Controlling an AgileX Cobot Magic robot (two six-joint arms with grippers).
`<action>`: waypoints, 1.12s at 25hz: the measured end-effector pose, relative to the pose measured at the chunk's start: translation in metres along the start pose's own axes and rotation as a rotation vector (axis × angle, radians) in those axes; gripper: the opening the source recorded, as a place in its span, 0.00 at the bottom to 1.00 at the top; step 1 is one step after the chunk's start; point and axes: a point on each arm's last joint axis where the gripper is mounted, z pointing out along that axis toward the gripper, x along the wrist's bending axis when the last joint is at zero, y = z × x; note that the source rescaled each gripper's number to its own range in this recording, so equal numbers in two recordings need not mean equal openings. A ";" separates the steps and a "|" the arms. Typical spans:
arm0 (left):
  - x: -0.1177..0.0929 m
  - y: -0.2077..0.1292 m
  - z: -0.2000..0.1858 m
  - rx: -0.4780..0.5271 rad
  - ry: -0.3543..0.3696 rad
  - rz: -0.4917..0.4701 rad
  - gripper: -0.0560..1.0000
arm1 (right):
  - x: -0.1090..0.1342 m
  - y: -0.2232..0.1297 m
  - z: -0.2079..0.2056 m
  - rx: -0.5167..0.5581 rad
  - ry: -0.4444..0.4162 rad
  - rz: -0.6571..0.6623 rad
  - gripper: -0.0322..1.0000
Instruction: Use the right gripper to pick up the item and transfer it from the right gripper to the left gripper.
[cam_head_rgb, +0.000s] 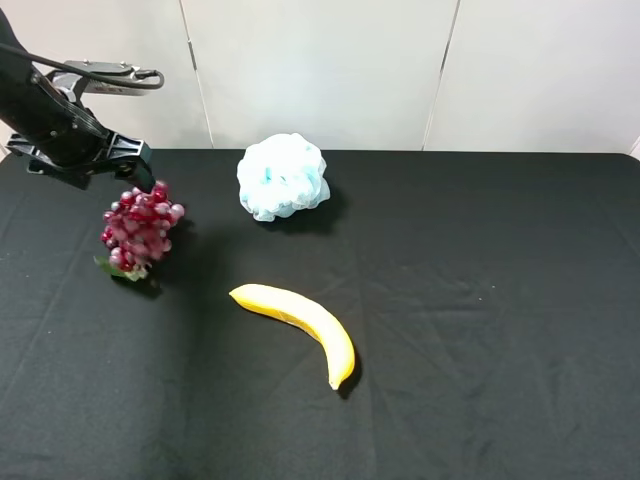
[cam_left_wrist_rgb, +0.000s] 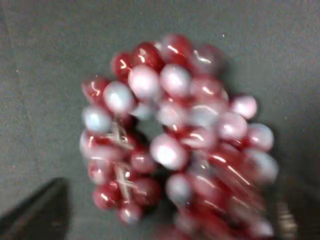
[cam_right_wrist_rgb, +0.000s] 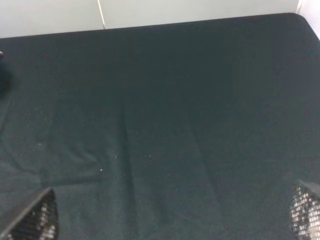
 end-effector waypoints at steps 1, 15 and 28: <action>0.000 0.000 0.000 0.000 0.000 0.000 0.92 | 0.000 0.000 0.000 0.000 0.000 0.000 1.00; -0.003 -0.001 -0.029 -0.018 -0.006 0.002 1.00 | 0.000 0.000 0.000 0.000 0.000 0.000 1.00; -0.014 -0.042 -0.155 -0.015 -0.027 0.069 1.00 | 0.000 0.000 0.000 0.000 0.000 0.000 1.00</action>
